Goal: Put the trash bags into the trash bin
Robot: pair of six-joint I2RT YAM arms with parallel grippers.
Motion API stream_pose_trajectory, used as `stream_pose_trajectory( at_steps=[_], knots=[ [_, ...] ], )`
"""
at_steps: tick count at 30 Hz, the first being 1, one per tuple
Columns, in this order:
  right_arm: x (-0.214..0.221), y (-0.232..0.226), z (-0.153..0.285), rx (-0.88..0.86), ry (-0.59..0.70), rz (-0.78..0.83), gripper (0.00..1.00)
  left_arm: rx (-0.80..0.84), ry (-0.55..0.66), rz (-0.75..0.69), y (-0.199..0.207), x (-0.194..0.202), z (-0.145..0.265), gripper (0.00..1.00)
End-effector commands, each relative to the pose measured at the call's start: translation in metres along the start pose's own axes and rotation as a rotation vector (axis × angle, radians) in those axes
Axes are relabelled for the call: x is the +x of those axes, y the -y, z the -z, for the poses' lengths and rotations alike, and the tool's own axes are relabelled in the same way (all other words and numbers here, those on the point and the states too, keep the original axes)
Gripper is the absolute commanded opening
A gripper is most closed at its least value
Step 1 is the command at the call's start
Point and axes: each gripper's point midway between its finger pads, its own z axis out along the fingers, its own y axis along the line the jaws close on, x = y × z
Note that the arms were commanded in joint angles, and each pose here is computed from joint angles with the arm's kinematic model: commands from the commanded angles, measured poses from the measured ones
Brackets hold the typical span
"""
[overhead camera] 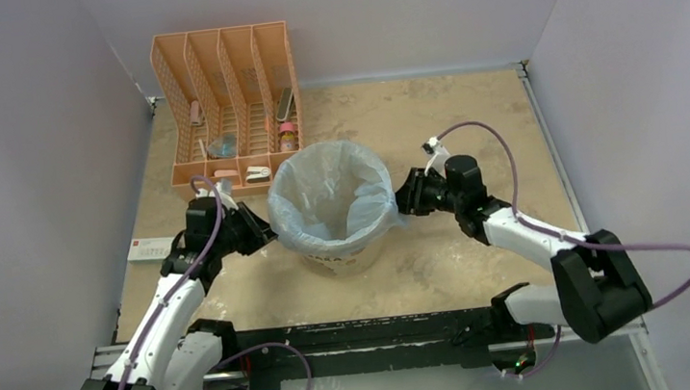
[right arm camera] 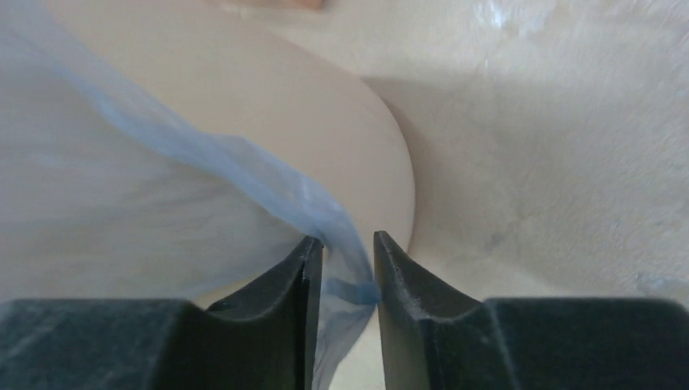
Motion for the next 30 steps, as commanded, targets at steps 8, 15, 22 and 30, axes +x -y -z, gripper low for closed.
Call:
stream_pose_trajectory(
  at_steps=[8, 15, 22, 30],
  knots=[
    [0.042, 0.026, -0.006, -0.027, -0.027, -0.076, 0.27, 0.155, -0.054, -0.055, 0.011, 0.010, -0.021, 0.02],
    [0.044, 0.018, 0.007, -0.087, 0.067, -0.143, 0.47, 0.129, -0.118, -0.042, -0.009, 0.026, -0.038, 0.00],
    [0.011, 0.031, 0.039, 0.121, 0.233, -0.156, 0.58, 0.095, -0.092, -0.012, -0.007, 0.021, -0.029, 0.05],
    [-0.047, -0.007, 0.123, 0.130, 0.574, -0.144, 0.65, 0.101, -0.021, -0.013, 0.008, 0.007, -0.010, 0.16]
  ],
)
